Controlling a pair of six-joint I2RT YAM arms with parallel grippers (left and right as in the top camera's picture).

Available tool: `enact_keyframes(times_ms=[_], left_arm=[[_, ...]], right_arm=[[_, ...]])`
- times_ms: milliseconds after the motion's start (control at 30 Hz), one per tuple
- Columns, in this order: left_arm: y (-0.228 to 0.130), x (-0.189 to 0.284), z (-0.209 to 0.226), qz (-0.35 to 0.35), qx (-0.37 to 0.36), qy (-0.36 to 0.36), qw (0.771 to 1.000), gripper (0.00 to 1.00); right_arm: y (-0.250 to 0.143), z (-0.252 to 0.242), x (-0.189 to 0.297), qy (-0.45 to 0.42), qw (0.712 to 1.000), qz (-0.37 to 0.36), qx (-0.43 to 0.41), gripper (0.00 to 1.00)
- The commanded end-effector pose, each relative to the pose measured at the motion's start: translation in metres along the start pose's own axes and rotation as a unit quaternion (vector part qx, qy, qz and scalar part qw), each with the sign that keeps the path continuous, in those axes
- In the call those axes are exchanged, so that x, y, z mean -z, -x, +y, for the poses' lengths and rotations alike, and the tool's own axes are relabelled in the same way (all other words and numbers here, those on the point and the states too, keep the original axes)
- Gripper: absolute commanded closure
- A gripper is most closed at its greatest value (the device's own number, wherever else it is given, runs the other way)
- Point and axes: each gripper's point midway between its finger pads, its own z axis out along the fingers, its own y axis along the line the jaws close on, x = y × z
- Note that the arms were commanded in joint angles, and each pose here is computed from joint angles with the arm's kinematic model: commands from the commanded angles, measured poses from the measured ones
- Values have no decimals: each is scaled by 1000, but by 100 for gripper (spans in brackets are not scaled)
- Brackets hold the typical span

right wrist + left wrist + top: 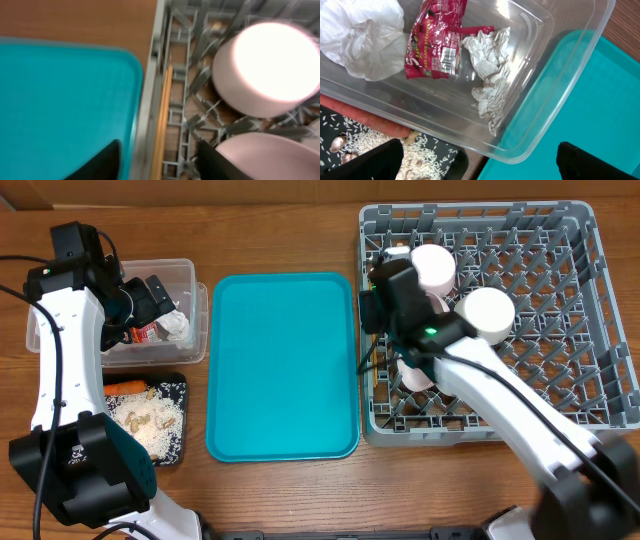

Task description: Sort waste into correct bins and load items into the dishwasher

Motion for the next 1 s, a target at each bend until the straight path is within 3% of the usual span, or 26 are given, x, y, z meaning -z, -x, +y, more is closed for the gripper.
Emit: enact_keyframes(times_ms=[0, 200, 967], left_arm=[[-2, -5, -4, 7, -2, -3, 1000, 0], [-2, -5, -4, 7, -2, -3, 1000, 0], [-2, -5, -4, 7, -2, -3, 1000, 0]], right_arm=[[70, -6, 92, 31, 992, -121, -34, 0], [80, -14, 128, 39, 987, -152, -44, 0], [80, -15, 128, 39, 987, -152, -44, 0]])
